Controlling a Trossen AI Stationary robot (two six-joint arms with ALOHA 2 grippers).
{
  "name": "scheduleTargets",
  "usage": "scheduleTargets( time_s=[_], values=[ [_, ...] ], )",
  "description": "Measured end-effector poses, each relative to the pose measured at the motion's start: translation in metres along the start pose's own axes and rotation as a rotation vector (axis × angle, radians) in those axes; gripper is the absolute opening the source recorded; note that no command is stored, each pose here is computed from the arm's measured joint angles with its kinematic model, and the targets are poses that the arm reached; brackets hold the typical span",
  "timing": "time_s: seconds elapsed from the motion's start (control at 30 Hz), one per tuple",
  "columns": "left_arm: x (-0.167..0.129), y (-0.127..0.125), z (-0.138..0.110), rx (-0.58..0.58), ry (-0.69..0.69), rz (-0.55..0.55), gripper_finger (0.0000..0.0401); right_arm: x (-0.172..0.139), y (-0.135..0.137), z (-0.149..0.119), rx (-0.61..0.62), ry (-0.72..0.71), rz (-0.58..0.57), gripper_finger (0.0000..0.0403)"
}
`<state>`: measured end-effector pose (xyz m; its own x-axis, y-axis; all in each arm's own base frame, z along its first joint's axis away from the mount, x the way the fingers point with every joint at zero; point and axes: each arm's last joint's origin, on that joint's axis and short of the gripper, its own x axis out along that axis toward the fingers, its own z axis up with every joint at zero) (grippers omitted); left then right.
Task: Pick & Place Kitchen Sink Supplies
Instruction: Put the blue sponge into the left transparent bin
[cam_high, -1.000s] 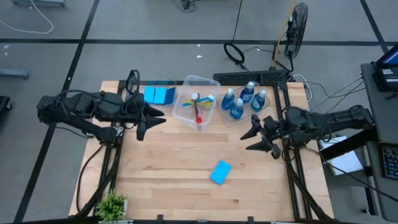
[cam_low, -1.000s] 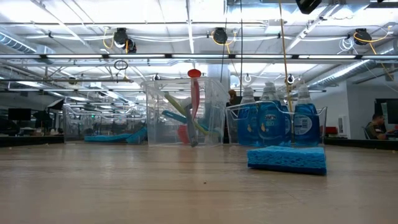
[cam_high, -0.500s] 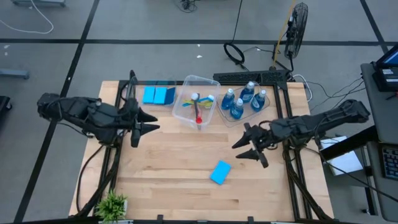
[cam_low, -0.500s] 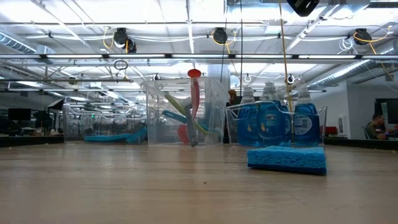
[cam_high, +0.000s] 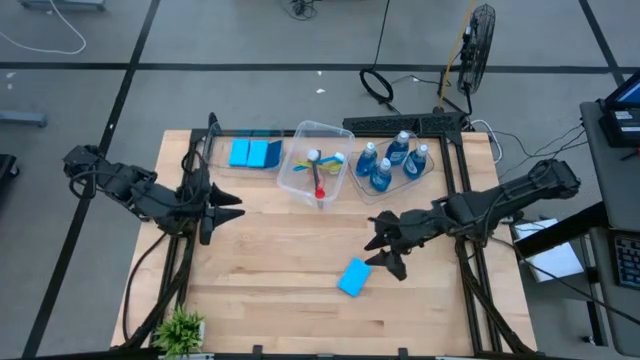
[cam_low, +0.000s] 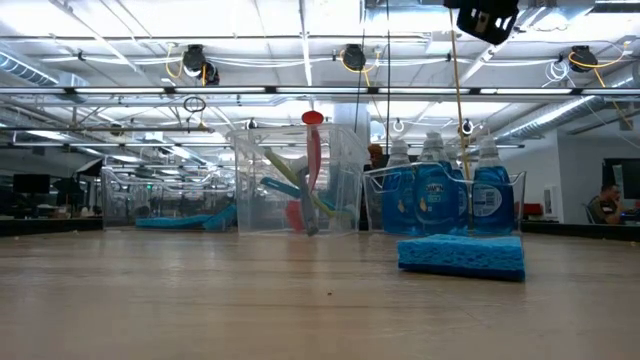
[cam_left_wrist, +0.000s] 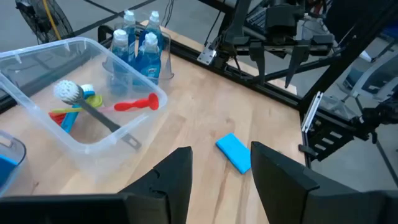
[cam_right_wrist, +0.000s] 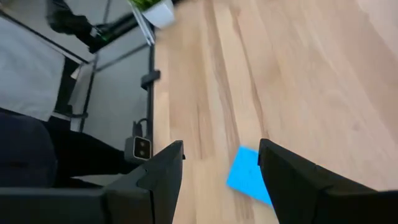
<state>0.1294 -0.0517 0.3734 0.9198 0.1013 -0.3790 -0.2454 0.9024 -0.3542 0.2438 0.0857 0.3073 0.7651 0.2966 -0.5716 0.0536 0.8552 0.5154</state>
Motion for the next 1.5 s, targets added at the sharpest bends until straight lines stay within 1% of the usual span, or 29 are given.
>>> scheduleTargets(
  time_s=[0.07,0.2,0.33,0.5,0.67,0.8,1.07,1.23,1.33,1.5],
  values=[
    [-0.001,0.001,-0.003,0.010,0.004,-0.004,0.0171,0.005,0.000,0.000,0.033,0.025,-0.017,0.0196],
    [-0.004,0.005,-0.009,0.026,0.007,-0.018,0.0180,0.014,-0.002,-0.003,0.135,0.060,-0.049,0.0196],
    [-0.007,0.008,-0.014,0.051,0.008,-0.028,0.0181,0.024,-0.004,-0.007,0.212,0.098,-0.078,0.0196],
    [-0.012,0.013,-0.020,0.083,-0.030,-0.054,0.0174,0.043,-0.006,-0.014,0.263,0.161,-0.104,0.0196],
    [-0.016,0.023,-0.029,0.076,-0.037,-0.071,0.0171,0.060,-0.006,-0.024,0.300,0.209,-0.141,0.0196],
    [-0.018,0.028,-0.036,0.070,-0.037,-0.081,0.0177,0.071,-0.007,-0.030,0.345,0.239,-0.173,0.0196],
    [-0.022,0.032,-0.036,0.111,-0.050,-0.090,0.0188,0.083,-0.012,-0.037,0.539,0.260,-0.248,0.0196],
    [-0.022,0.033,-0.037,0.136,-0.045,-0.091,0.0182,0.083,-0.017,-0.043,0.717,0.277,-0.344,0.0196],
    [-0.022,0.034,-0.038,0.148,-0.035,-0.085,0.0180,0.081,-0.019,-0.046,0.797,0.279,-0.391,0.0196],
    [-0.022,0.034,-0.039,0.158,-0.029,-0.082,0.0189,0.081,-0.021,-0.046,0.881,0.234,-0.431,0.0196]
  ],
)
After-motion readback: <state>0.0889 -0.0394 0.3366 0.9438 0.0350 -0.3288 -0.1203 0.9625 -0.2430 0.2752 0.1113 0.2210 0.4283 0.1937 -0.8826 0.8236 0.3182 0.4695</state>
